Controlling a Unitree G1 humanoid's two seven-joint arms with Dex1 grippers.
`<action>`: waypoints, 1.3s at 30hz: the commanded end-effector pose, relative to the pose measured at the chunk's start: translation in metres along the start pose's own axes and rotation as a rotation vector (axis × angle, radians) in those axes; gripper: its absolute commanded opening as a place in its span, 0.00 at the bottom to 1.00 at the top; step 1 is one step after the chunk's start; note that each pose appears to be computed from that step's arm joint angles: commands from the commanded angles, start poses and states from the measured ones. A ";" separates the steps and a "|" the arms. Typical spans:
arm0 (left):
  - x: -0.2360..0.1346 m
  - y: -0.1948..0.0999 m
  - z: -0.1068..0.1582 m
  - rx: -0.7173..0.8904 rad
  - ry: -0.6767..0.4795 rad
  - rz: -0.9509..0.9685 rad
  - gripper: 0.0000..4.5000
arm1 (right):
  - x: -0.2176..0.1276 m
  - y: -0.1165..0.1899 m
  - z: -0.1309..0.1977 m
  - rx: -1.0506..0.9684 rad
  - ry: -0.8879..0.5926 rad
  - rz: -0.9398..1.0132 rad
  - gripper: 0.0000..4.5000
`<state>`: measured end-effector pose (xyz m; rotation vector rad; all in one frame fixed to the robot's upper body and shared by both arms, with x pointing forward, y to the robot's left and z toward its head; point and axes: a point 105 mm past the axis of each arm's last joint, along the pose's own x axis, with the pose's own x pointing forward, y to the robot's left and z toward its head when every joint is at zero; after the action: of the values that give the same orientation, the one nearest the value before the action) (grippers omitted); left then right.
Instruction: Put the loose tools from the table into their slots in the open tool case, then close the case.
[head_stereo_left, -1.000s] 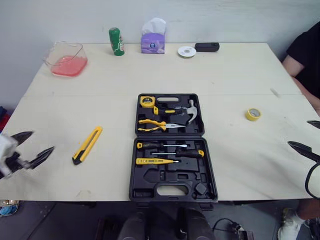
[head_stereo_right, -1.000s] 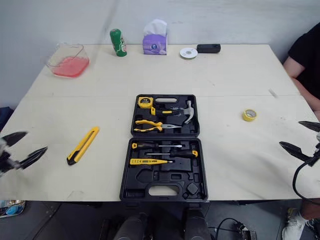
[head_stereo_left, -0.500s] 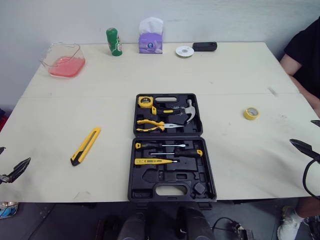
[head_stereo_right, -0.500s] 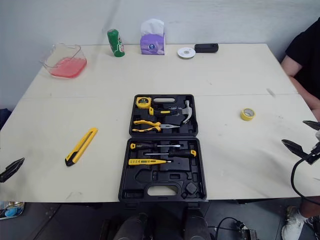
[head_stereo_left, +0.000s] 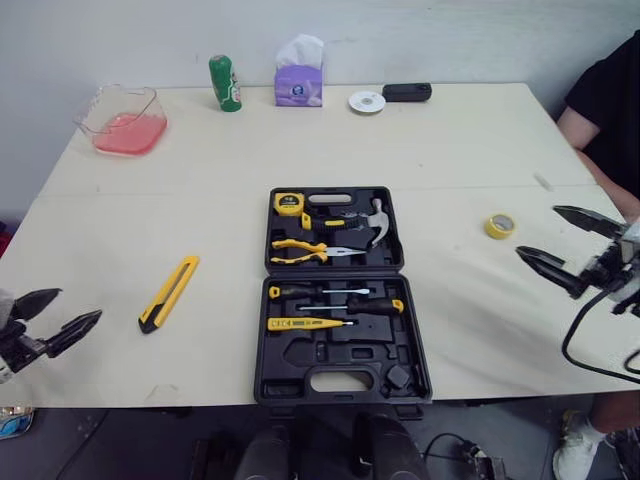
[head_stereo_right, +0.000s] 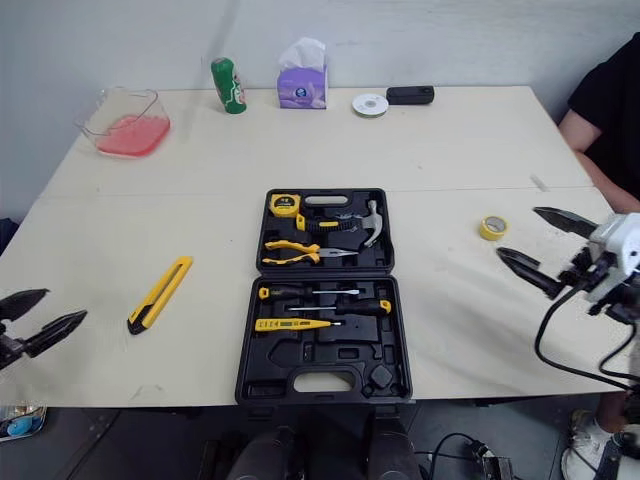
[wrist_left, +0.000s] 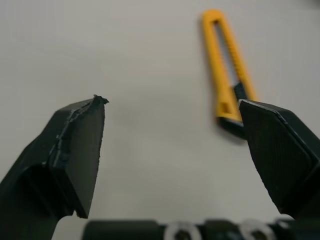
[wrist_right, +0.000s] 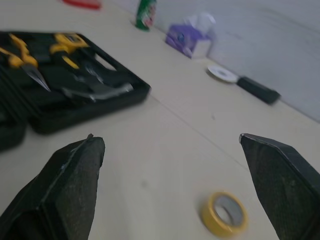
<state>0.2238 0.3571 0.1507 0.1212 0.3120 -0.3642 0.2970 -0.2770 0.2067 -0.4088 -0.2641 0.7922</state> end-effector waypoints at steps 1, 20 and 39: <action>0.013 -0.008 0.015 -0.019 0.044 0.027 1.00 | 0.026 0.036 0.025 -0.021 -0.107 0.172 1.00; 0.083 -0.050 0.016 -0.036 0.278 0.079 1.00 | 0.056 0.100 0.054 0.011 -0.361 0.486 1.00; 0.101 -0.053 -0.036 -0.088 0.402 0.030 0.27 | 0.052 0.116 0.044 0.005 -0.309 0.489 1.00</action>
<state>0.2919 0.2800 0.1067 0.1424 0.6288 -0.2938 0.2457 -0.1552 0.1893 -0.3102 -0.4264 1.3449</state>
